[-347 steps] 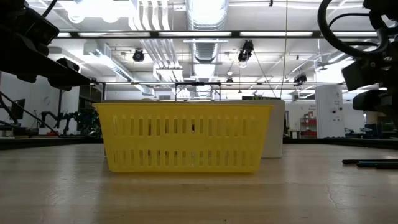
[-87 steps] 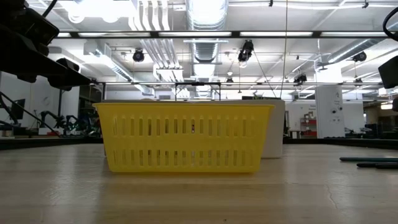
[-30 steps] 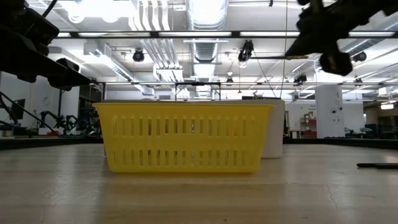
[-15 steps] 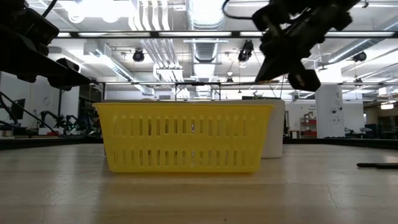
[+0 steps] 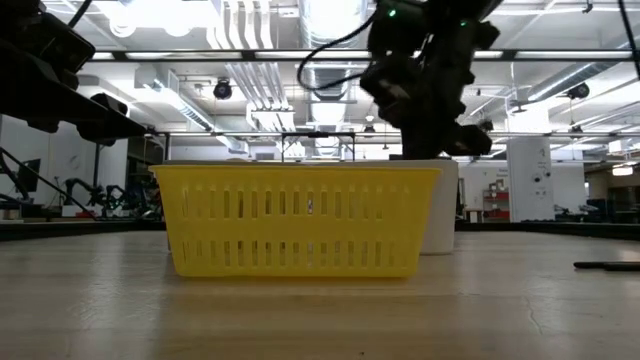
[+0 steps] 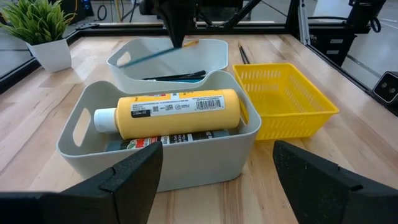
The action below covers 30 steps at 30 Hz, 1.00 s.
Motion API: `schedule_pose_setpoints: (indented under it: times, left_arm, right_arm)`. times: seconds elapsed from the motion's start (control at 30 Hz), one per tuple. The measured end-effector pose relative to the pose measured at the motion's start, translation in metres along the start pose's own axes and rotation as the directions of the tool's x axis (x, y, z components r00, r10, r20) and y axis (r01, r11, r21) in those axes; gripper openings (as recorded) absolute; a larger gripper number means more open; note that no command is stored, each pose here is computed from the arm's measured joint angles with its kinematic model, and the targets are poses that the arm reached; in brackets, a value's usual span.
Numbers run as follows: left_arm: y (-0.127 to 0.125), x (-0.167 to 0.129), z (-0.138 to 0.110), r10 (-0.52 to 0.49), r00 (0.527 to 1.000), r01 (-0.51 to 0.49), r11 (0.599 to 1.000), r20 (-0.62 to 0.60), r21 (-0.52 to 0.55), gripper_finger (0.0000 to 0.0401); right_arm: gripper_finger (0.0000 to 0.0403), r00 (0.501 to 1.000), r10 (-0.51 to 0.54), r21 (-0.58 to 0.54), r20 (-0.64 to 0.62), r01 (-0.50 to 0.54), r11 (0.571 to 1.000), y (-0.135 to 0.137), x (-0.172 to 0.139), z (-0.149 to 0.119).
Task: Pick & Place Paint Supplies
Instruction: Put the gold paint brush into the white bin
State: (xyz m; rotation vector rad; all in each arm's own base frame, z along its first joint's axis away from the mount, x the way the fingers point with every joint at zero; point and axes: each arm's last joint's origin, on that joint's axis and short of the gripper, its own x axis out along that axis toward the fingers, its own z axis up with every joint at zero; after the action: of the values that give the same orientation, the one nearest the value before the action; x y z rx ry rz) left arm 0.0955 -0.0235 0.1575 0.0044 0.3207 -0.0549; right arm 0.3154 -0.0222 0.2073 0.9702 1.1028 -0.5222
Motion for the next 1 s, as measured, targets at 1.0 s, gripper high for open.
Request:
schedule_pose_setpoints:
  times: [1.0]
  left_arm:
    - [0.0,0.0,0.0,0.0,1.0,0.0,1.0,0.0,0.0,0.0306]
  right_arm:
    - [0.0075,0.99,-0.117,-0.042,-0.078,0.114,0.993,0.006,0.037,0.016]
